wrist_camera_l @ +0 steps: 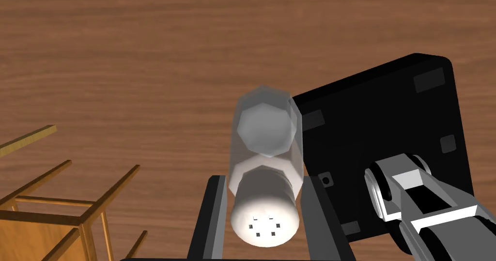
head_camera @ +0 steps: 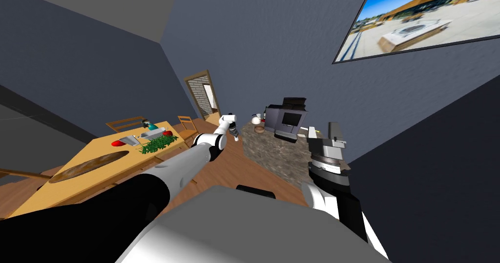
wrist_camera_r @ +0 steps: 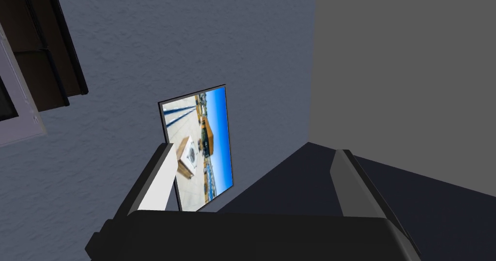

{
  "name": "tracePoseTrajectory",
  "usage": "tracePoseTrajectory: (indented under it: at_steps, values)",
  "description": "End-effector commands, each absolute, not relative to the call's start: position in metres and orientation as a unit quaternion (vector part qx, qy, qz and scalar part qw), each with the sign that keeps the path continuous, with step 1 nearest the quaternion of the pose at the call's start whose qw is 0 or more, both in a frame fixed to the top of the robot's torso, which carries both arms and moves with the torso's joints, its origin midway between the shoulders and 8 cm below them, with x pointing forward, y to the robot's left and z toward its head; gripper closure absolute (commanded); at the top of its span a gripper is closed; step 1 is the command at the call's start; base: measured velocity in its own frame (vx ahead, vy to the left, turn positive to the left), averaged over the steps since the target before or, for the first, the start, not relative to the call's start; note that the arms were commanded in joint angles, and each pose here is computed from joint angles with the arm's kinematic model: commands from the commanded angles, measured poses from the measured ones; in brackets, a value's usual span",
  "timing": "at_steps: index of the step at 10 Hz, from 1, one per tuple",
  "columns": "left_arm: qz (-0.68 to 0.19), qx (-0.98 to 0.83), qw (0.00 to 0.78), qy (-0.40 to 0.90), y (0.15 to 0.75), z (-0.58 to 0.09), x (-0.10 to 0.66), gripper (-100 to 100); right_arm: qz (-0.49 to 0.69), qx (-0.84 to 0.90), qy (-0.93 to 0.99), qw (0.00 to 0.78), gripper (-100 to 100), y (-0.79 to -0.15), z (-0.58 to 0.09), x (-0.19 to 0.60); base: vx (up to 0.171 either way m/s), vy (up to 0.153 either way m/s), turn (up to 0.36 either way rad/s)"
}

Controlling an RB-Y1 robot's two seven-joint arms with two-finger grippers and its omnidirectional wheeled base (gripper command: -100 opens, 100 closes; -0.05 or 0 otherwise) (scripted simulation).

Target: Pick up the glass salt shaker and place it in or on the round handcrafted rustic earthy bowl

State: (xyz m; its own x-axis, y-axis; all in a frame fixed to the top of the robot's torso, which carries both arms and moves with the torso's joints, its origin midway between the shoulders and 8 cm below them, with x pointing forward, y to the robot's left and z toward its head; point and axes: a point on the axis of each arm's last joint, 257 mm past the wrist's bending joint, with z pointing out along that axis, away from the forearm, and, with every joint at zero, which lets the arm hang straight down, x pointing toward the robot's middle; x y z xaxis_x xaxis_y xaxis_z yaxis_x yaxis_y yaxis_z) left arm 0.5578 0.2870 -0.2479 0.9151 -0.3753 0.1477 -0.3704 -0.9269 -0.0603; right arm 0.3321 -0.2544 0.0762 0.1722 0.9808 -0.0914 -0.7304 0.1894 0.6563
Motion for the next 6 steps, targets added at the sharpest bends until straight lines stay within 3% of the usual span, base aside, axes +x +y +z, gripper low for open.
tracePoseTrajectory:
  at_steps: [1, 6]
  values:
    - [-0.094, -0.976, 0.014, 0.195, 0.27, -0.226, 0.568, 100, 0.589, 0.242, 0.259, 0.726, 0, -0.254, 0.076, 0.332, 0.093, -0.097, -0.107]
    - [-0.139, -0.971, 0.008, 0.195, 0.24, -0.174, 0.592, 100, 0.589, 0.242, 0.259, 0.726, 0, -0.254, 0.076, 0.332, 0.153, -0.135, -0.067]
